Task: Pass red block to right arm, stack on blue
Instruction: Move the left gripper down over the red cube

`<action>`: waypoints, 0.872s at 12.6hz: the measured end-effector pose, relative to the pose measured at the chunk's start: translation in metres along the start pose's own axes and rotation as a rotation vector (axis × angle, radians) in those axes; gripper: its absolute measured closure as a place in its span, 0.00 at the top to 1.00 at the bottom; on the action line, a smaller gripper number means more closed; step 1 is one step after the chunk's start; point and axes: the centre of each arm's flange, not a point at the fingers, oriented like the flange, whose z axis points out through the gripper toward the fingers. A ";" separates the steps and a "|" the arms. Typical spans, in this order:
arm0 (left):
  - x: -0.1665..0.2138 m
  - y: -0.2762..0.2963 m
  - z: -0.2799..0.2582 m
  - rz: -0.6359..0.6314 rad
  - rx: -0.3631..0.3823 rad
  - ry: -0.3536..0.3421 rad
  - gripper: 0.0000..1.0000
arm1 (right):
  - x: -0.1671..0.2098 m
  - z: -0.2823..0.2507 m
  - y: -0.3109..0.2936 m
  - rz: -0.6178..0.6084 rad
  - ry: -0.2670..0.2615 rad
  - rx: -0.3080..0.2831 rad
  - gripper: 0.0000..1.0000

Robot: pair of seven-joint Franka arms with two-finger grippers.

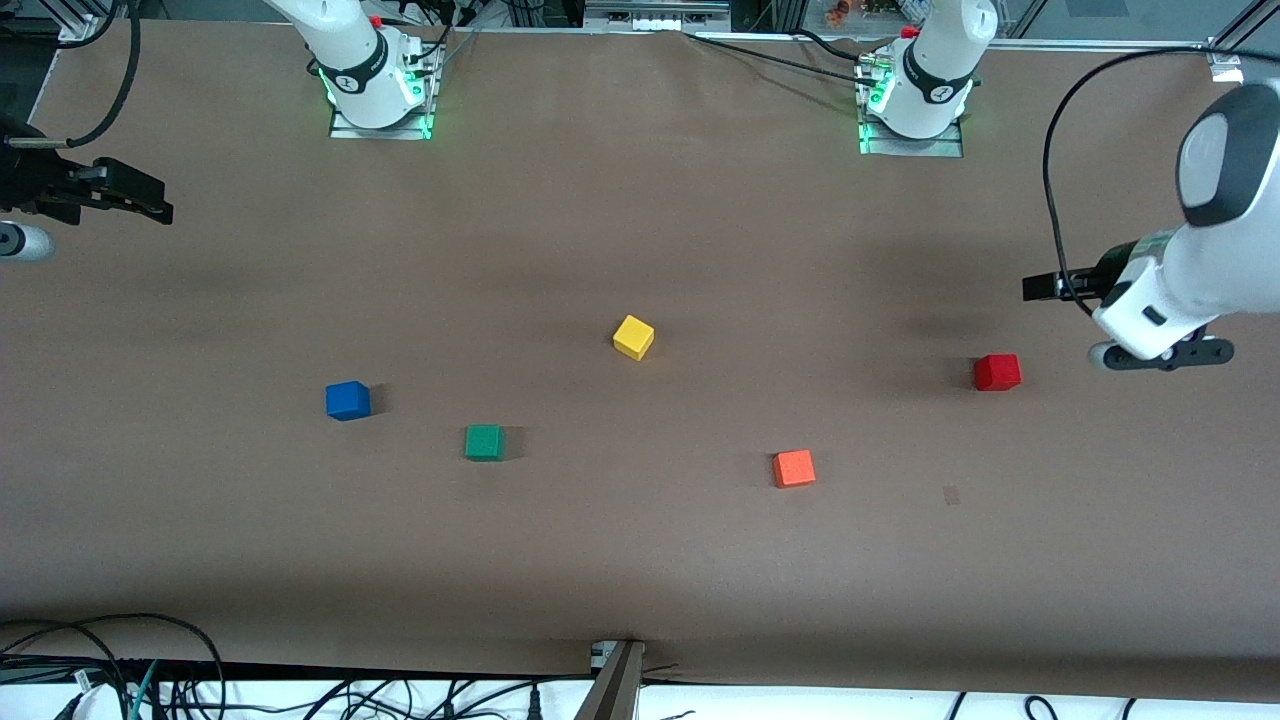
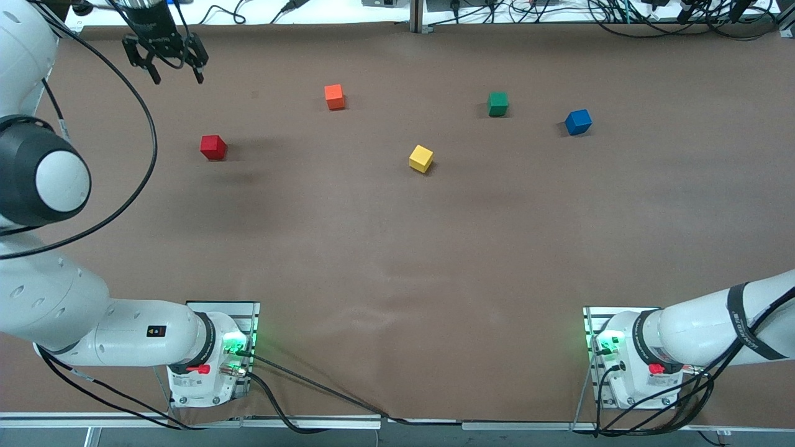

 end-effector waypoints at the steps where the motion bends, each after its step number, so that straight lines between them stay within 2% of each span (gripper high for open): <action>1: 0.012 -0.005 0.020 -0.009 -0.001 -0.037 1.00 | 0.000 0.000 0.000 -0.002 0.000 0.000 1.00; 3: 0.041 -0.020 0.062 -0.030 -0.010 -0.082 1.00 | 0.001 0.001 0.000 -0.005 0.000 0.000 1.00; 5: 0.067 -0.036 0.095 0.008 -0.014 -0.079 1.00 | 0.002 0.002 0.000 -0.005 -0.001 0.000 1.00; 8: 0.091 -0.049 0.135 0.045 -0.009 0.013 1.00 | 0.003 0.002 -0.004 -0.013 -0.001 -0.001 1.00; 11: 0.095 -0.045 0.187 0.083 0.038 0.100 1.00 | 0.003 0.003 -0.008 -0.018 -0.001 -0.002 1.00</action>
